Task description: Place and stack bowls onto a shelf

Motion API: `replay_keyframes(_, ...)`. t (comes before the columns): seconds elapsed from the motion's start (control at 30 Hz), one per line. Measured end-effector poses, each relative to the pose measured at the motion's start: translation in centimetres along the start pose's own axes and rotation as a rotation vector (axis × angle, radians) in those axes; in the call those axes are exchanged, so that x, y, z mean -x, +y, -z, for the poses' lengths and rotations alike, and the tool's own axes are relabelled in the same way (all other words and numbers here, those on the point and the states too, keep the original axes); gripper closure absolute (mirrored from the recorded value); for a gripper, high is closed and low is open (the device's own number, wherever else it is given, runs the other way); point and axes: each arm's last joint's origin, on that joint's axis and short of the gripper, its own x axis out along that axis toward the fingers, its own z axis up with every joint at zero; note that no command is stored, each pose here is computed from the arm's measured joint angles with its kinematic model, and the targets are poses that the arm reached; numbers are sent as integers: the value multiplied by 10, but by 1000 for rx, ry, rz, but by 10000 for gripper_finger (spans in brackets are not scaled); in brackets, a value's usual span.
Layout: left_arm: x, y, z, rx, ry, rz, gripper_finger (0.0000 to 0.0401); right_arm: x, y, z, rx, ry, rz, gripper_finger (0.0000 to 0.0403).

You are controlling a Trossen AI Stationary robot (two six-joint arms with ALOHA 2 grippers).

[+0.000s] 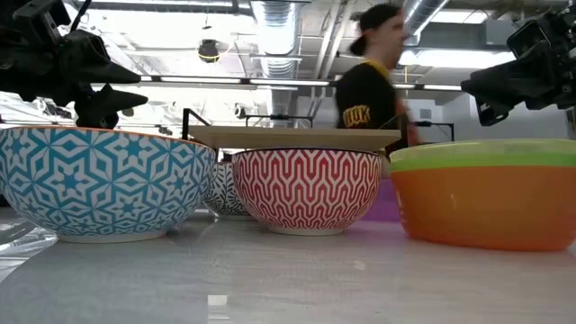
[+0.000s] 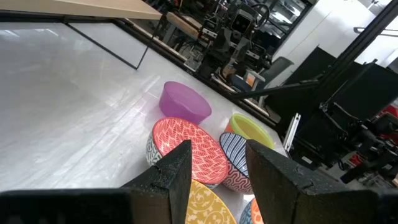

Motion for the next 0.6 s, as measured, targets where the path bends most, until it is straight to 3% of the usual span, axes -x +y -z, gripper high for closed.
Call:
replay_keyframes(0.3, 0, 0, 0, 5, 0, 0, 266, 0, 0, 0, 0, 0, 0, 284)
replay_keyframes(0.47, 0, 0, -3, 90, -44, -24, 266, 0, 0, 0, 0, 0, 0, 284)
replay_keyframes(0.6, 0, 4, -5, 145, -135, -148, 266, 0, 0, 0, 0, 0, 0, 284)
